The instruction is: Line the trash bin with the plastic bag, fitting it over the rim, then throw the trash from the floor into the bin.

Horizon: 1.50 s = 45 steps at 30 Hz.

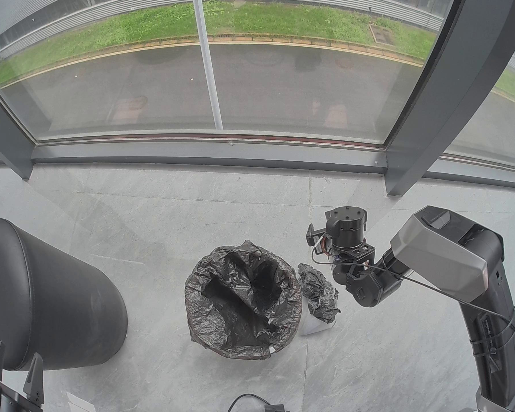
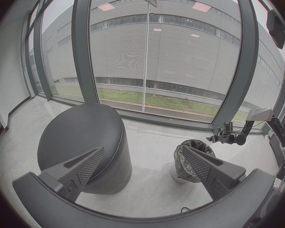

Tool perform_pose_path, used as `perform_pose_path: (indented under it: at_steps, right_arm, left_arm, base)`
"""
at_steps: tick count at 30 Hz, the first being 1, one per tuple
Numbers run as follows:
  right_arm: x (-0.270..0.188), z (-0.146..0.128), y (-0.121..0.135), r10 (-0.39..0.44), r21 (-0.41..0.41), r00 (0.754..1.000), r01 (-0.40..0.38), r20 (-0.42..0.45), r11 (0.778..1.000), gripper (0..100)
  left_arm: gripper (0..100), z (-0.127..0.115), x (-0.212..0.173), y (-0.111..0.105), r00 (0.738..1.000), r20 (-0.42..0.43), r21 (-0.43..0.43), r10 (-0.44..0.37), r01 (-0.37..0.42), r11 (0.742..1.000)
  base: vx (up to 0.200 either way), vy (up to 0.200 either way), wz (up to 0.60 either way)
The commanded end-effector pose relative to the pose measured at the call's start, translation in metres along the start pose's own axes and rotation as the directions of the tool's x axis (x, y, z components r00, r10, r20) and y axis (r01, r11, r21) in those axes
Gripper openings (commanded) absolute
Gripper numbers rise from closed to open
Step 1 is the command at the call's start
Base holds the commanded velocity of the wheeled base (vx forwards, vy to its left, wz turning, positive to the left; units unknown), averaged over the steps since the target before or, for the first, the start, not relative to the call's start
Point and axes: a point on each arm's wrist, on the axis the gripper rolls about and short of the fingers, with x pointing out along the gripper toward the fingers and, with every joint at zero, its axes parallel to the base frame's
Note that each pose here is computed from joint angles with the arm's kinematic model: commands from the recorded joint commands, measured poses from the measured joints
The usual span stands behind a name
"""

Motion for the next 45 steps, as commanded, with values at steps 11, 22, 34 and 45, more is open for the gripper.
perform_pose_path:
  at_steps: [11,22,34,45]
  right_arm:
    - [0.033,0.003,0.003,0.021,0.059,0.964,-0.005,-0.263,0.998,100]
    - [0.04,0.016,0.008,0.121,0.26,0.867,0.011,-0.484,0.965,100]
    - [0.042,-0.016,0.021,0.119,0.219,0.83,0.003,-0.545,0.976,100]
    - [0.043,-0.029,0.024,0.132,0.208,0.803,-0.01,-0.581,0.978,100]
  left_arm:
    - [100,-0.004,0.001,0.0,1.0,-0.016,-0.021,0.005,-0.006,1.0]
    - [100,-0.004,0.001,0.0,1.0,-0.014,-0.039,0.01,-0.01,0.999]
    - [100,-0.004,0.001,0.0,1.0,-0.013,-0.051,0.013,-0.013,0.999]
    - [100,-0.004,0.001,0.0,1.0,-0.013,-0.061,0.014,-0.015,0.998]
  base:
    - [0.0,0.0,0.0]
    - [0.0,0.0,0.0]
    - [0.0,0.0,0.0]
    - [0.0,0.0,0.0]
